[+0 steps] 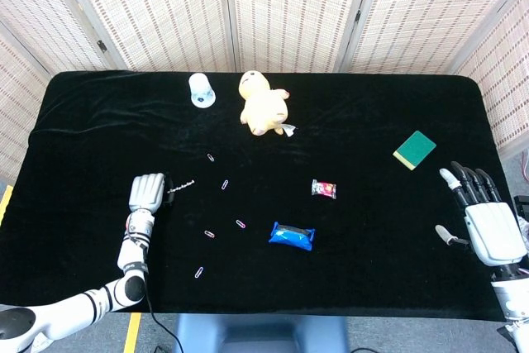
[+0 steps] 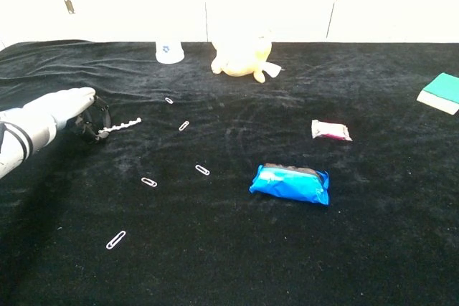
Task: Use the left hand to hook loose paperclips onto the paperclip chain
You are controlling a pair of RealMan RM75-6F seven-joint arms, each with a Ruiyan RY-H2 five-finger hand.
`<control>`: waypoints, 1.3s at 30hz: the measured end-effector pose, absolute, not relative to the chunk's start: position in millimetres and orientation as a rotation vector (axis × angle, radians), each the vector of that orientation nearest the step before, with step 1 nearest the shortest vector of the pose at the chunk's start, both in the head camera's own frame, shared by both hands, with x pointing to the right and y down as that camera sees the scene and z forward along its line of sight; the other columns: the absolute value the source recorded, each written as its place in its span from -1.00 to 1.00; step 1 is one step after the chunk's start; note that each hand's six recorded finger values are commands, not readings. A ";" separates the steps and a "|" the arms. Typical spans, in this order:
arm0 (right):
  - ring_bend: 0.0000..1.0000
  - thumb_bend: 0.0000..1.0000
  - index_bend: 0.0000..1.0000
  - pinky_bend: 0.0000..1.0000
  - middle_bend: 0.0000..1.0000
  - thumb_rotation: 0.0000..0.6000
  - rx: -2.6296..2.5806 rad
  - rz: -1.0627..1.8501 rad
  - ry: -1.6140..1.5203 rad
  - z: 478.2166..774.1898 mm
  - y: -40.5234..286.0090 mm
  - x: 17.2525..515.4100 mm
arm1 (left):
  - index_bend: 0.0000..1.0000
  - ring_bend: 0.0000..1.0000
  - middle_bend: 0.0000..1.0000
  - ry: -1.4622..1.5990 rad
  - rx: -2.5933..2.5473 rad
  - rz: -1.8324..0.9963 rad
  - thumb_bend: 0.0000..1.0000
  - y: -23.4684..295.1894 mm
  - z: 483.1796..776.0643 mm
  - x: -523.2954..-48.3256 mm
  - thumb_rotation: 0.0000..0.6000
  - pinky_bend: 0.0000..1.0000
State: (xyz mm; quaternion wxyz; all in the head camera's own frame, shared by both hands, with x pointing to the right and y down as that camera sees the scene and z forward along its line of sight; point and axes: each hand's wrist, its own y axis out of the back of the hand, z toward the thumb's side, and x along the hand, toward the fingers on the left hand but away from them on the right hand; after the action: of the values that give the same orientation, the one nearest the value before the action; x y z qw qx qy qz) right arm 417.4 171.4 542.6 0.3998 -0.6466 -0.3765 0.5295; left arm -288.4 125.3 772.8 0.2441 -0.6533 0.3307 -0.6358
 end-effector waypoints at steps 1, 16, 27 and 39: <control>-1.00 -0.54 -1.00 -1.00 -1.00 1.00 -1.635 1.341 -0.953 542.7 171.3 417.6 | 0.17 1.00 1.00 0.904 -1.785 -1.737 0.07 125.1 773.4 -288.8 1.00 1.00; -1.00 -0.54 -1.00 -1.00 -1.00 1.00 -1.637 1.348 -0.952 545.0 170.5 419.1 | 0.45 1.00 1.00 0.941 -1.791 -1.691 0.22 120.4 769.8 -290.0 1.00 1.00; -1.00 -0.54 -1.00 -1.00 -1.00 1.00 -1.643 1.354 -0.950 547.2 171.0 418.7 | 0.48 1.00 1.00 0.965 -1.793 -1.650 0.27 118.5 761.8 -294.6 1.00 1.00; -1.00 -0.54 -1.00 -1.00 -1.00 1.00 -1.647 1.349 -0.945 548.1 171.0 414.2 | 0.48 1.00 1.00 1.034 -1.798 -1.581 0.27 111.1 737.4 -301.7 1.00 1.00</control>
State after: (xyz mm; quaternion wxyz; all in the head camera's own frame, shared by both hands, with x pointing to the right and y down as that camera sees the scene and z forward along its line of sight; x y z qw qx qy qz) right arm 414.2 171.0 548.1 0.3952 -0.6494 -0.3728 0.5321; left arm -301.7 111.1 737.4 0.2638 -0.6650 0.3826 -0.5847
